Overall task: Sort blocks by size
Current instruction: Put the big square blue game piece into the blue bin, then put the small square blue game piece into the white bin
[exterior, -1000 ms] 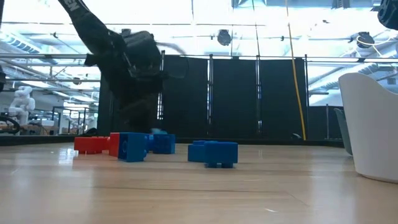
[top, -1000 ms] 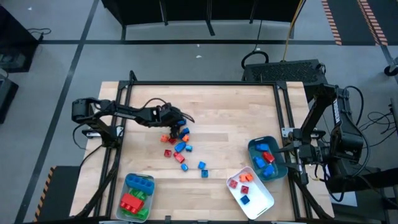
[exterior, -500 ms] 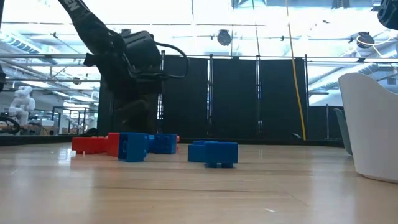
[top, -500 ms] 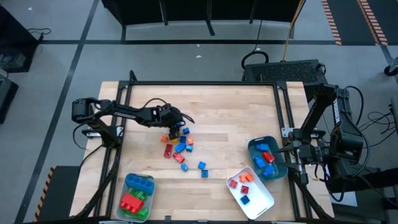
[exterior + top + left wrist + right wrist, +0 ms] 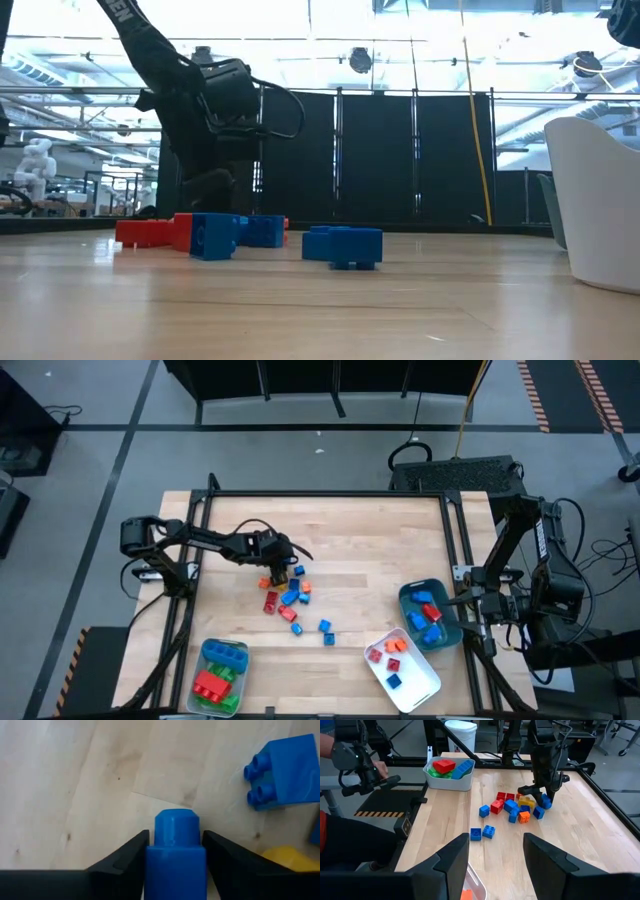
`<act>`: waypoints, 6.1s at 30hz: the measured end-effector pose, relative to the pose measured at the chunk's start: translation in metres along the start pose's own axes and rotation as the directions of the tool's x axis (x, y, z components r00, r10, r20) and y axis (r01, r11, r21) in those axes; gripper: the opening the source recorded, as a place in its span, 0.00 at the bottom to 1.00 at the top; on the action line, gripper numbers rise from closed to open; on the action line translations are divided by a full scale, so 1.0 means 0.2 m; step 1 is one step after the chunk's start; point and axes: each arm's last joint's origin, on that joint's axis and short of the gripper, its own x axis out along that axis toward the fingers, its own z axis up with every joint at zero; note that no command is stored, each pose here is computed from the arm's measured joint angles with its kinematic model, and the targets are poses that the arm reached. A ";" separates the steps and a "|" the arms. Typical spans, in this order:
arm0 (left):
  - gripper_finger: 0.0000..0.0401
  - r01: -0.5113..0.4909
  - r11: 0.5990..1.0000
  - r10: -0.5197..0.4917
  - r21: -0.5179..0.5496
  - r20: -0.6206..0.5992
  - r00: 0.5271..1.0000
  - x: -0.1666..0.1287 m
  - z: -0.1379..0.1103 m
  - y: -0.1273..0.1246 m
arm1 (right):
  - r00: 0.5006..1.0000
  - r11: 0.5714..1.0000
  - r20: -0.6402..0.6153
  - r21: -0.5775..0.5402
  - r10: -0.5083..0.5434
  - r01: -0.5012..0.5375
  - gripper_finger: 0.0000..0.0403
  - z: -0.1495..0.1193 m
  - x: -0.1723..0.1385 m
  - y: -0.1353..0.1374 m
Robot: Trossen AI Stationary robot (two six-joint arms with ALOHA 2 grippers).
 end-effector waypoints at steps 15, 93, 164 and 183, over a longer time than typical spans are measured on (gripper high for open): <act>0.34 0.015 0.999 -0.010 -0.038 0.110 0.994 -0.09 0.12 -0.01 | 1.000 1.000 0.000 -0.002 0.000 0.000 0.42 0.00 0.00 0.00; 0.66 0.163 0.892 -0.187 0.422 0.018 0.982 -0.26 0.78 -0.50 | 1.000 0.999 0.017 -0.034 -0.012 0.012 0.42 0.00 0.00 0.00; 0.24 0.291 0.896 -0.442 0.336 0.750 0.493 -0.47 0.63 -0.63 | 1.000 0.999 0.026 0.047 -0.015 0.014 0.42 0.00 0.00 0.00; 0.29 0.319 0.811 -0.585 0.491 0.688 0.430 -0.17 0.89 -1.14 | 0.997 0.997 0.071 0.069 -0.030 0.025 0.42 0.01 0.00 0.00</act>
